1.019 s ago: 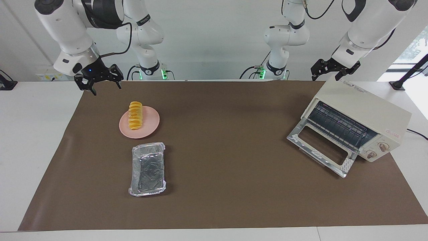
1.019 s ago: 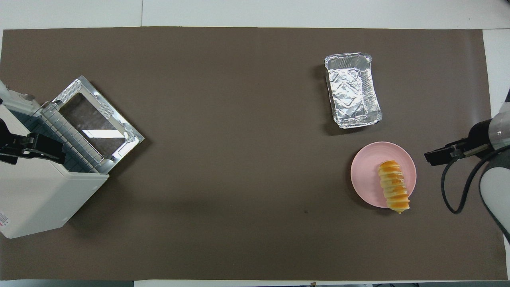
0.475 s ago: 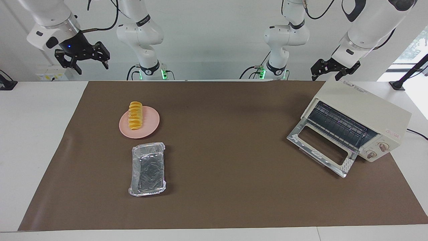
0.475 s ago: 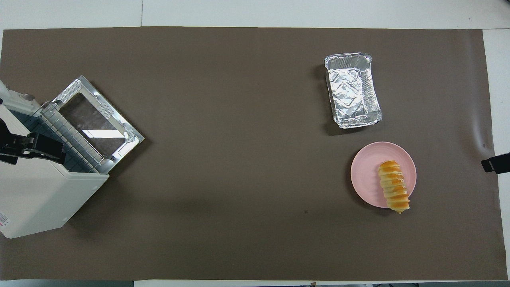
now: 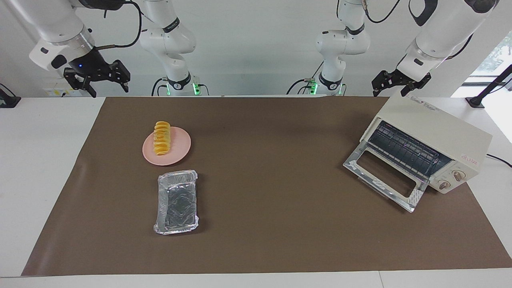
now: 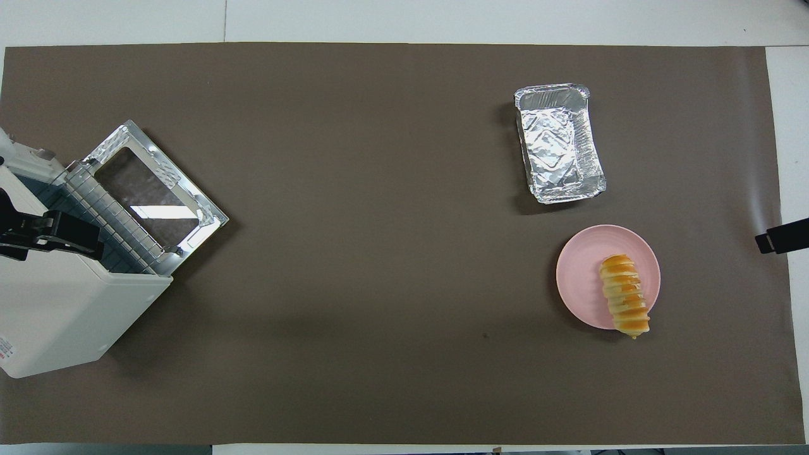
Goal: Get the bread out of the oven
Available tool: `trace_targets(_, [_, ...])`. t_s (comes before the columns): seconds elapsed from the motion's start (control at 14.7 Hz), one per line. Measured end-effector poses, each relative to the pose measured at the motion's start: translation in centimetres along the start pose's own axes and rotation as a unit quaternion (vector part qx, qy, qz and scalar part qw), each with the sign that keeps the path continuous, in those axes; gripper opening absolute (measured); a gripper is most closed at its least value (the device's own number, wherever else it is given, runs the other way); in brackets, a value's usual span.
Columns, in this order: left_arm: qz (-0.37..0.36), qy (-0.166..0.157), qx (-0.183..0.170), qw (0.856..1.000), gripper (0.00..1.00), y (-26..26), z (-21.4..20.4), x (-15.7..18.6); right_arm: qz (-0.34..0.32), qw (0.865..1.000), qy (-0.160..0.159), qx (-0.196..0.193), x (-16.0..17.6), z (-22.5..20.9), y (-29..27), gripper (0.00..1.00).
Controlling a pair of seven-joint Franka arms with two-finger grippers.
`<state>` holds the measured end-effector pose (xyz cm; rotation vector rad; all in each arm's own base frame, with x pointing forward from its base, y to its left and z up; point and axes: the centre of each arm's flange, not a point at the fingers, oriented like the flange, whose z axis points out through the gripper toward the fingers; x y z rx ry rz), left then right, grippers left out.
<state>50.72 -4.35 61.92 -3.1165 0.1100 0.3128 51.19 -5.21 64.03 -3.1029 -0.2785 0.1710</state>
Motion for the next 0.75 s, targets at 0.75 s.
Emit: trace_targets(0.75, [0.0, 0.0, 0.0, 1.0, 1.0, 0.0, 0.0, 0.0, 0.003, 1.0, 0.01, -0.003, 0.2, -1.03, 0.34, 1.0])
